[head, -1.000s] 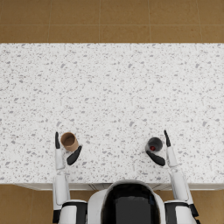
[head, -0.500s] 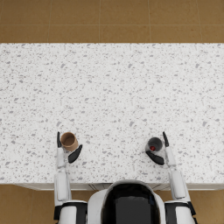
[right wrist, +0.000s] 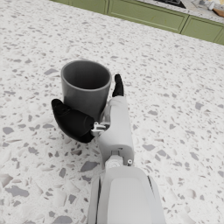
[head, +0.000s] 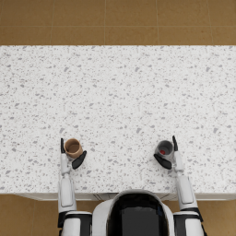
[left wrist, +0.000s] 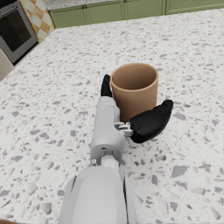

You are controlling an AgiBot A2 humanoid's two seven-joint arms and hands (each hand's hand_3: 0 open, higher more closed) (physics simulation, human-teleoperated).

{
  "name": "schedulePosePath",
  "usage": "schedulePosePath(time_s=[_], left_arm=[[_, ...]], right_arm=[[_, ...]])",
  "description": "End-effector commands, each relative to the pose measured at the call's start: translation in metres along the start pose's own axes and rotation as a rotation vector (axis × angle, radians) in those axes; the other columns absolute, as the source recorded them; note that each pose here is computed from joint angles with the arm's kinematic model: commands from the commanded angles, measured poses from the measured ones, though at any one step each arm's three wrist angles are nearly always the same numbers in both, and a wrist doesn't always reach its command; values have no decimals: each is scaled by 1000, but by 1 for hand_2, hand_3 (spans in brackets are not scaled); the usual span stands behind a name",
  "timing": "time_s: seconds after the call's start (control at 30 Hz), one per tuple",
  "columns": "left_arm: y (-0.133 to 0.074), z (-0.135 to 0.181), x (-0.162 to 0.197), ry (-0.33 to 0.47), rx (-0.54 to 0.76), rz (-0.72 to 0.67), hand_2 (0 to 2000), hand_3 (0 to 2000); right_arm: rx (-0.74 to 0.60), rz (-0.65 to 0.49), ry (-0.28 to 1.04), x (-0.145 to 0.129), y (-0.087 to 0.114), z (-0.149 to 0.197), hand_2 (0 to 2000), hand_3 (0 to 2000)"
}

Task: Pick up two cups and pour the berry on the right into the cup on the left

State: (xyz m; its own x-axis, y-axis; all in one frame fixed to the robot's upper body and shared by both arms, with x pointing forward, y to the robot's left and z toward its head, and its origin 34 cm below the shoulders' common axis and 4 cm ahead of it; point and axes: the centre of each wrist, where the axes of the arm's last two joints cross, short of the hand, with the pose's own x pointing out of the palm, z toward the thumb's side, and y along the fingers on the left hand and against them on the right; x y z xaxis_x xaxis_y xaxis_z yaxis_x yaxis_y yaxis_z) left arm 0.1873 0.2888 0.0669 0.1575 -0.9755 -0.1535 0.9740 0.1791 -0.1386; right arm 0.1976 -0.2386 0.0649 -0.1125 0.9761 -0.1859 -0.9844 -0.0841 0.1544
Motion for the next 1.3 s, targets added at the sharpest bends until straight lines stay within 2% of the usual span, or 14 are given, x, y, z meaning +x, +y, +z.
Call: schedulePosePath(time_s=[0.03, 0.17, 0.2, 0.23, 0.3, 0.43, 0.57, 0.8, 0.93, 1.03, 1.13, 1.3], left_arm=[[7, 4, -1, -4, 14, 8, 0, 0], [11, 6, 1, -11, 21, 4, 0, 0], [10, 7, 1, -12, 25, 6, 1361, 327], [10, 7, 1, -13, 25, -9, 2000, 653], [11, 7, 3, -15, 23, -48, 2000, 1280], [14, 10, 8, -21, 39, -53, 2000, 1280], [1, 48, 20, -24, 186, -91, 2000, 1280], [-11, 92, 69, -55, 357, -271, 2000, 1280], [-13, 105, 99, -93, 401, -371, 2000, 1280], [-10, 117, 113, -30, 459, -386, 2000, 1280], [5, 129, 124, 23, 499, -364, 2000, 1280], [2, 133, 137, 57, 523, -394, 2000, 1280]], right_arm=[[29, 8, 2, 3, 1, -8, 0, 0], [14, 4, -1, 6, -2, -4, 0, 0], [10, 5, -2, 6, -2, -2, 1361, 327], [2, 14, 0, 3, 0, 0, 2000, 653], [7, 52, 1, 2, -1, -1, 2000, 1280], [-16, 52, 1, -1, 2, 6, 2000, 1280], [-122, 94, -1, 3, 5, 34, 2000, 1280], [-376, 108, -34, 16, -3, 98, 2000, 1280], [-416, 115, -55, 22, -13, 109, 2000, 1280], [-461, 87, 22, 23, -22, 122, 2000, 1280], [-492, 54, 96, 23, -36, 134, 2000, 1280], [-595, -2, 224, 27, -47, 168, 2000, 1280]])
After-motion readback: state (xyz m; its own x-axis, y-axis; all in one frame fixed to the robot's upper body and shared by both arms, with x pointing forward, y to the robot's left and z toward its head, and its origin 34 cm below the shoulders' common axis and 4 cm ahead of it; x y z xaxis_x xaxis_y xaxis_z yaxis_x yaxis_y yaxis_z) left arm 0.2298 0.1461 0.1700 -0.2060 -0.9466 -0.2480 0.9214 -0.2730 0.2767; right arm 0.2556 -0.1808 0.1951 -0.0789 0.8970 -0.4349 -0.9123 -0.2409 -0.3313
